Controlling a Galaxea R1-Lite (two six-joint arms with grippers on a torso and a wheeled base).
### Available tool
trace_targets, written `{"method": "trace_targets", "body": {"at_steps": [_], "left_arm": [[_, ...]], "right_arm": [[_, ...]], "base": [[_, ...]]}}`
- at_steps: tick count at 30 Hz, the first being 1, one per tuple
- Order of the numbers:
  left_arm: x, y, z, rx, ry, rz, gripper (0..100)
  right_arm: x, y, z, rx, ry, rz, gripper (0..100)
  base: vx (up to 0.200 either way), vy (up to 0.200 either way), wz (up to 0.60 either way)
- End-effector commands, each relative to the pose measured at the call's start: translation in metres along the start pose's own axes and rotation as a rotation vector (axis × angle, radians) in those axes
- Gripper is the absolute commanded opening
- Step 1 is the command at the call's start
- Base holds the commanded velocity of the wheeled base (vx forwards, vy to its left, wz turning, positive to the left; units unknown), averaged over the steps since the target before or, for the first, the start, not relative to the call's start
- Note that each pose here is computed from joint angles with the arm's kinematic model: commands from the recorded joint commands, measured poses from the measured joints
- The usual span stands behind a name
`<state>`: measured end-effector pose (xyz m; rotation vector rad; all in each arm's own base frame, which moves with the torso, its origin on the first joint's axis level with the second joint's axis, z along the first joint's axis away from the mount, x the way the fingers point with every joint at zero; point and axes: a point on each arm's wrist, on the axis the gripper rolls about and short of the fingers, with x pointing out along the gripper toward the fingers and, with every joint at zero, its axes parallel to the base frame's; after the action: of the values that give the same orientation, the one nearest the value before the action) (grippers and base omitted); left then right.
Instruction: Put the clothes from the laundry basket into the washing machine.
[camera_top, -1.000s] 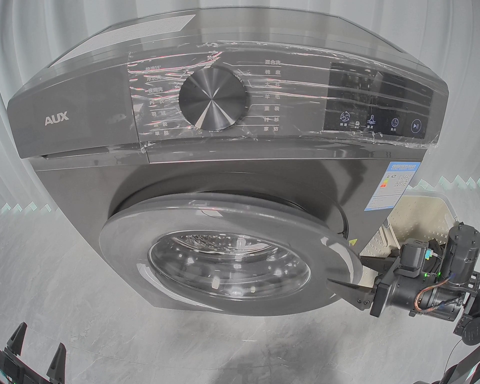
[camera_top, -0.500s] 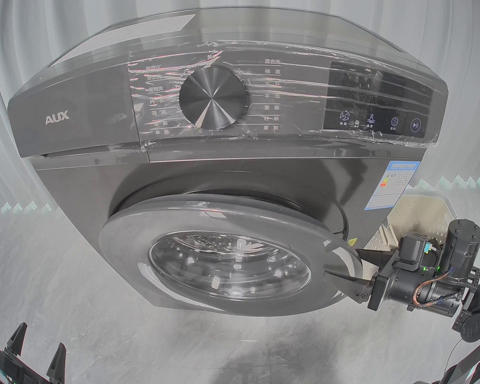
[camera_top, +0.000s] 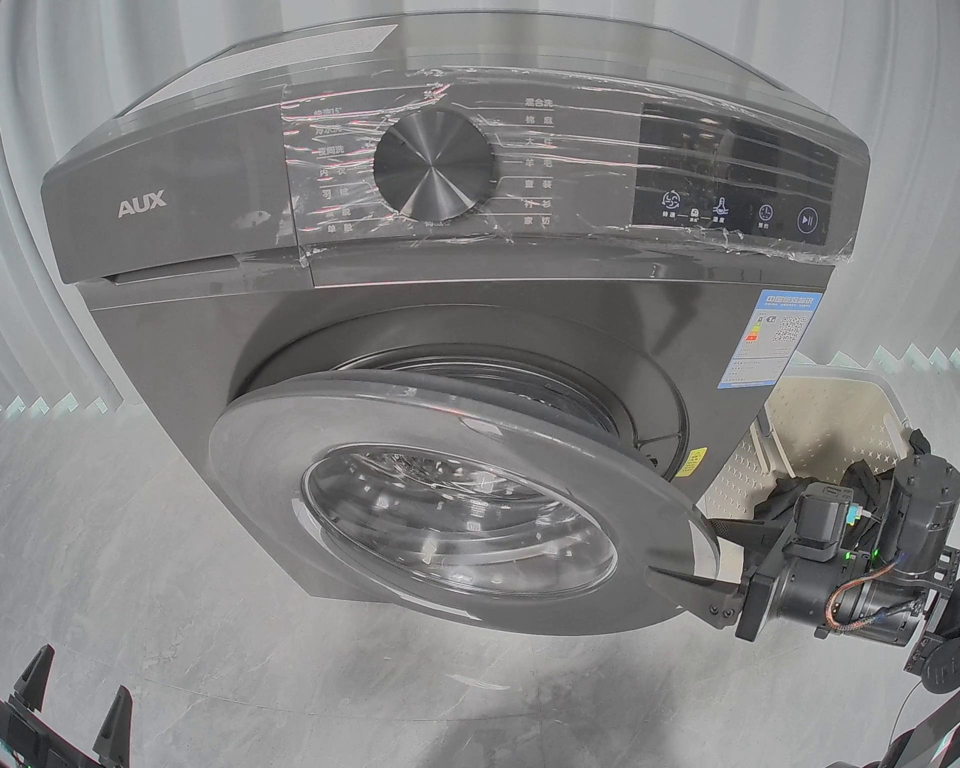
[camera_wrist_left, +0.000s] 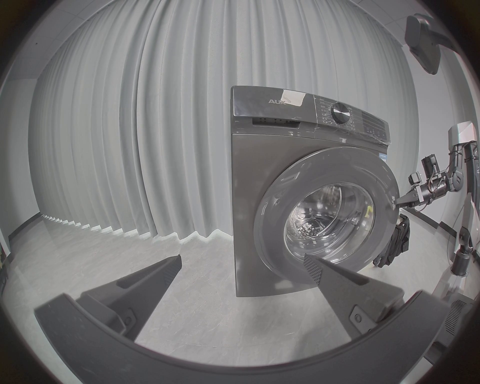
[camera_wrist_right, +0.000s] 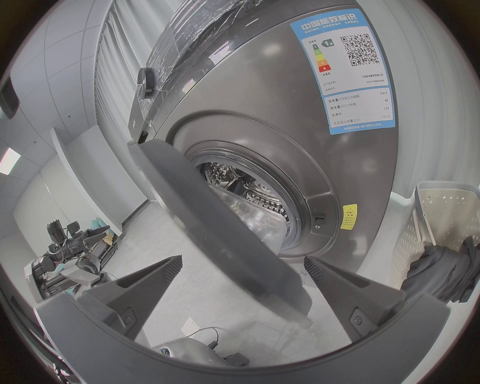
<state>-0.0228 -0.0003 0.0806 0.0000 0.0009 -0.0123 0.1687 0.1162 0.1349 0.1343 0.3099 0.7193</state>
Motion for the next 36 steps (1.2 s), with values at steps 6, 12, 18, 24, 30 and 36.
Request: {"method": "trace_targets", "body": {"at_steps": [6,12,18,24,30,36], "left_arm": [[0.000,0.000,-0.005,-0.003,0.002,0.000,100],[0.000,0.000,-0.005,-0.002,0.001,0.000,100],[0.000,0.000,-0.005,0.000,-0.001,0.000,100],[0.000,0.000,-0.005,-0.003,0.001,0.000,100],[0.000,0.000,-0.005,-0.002,-0.001,0.000,100],[0.000,0.000,-0.005,0.000,0.001,0.000,100]], "right_arm": [[0.014,-0.001,0.005,0.000,-0.003,-0.001,100],[0.009,0.005,-0.005,-0.001,0.032,0.025,100],[0.004,0.003,-0.001,-0.001,0.011,0.015,100],[0.014,-0.001,0.002,0.002,0.004,-0.020,100],[0.017,0.002,-0.005,0.005,0.041,-0.007,100],[0.003,0.011,-0.008,0.002,0.035,0.033,100]], "base": [[-0.167,0.000,0.00],[-0.033,0.000,0.00],[0.000,0.000,0.00],[-0.167,0.000,0.00],[-0.033,0.000,0.00],[0.000,0.000,0.00]]}}
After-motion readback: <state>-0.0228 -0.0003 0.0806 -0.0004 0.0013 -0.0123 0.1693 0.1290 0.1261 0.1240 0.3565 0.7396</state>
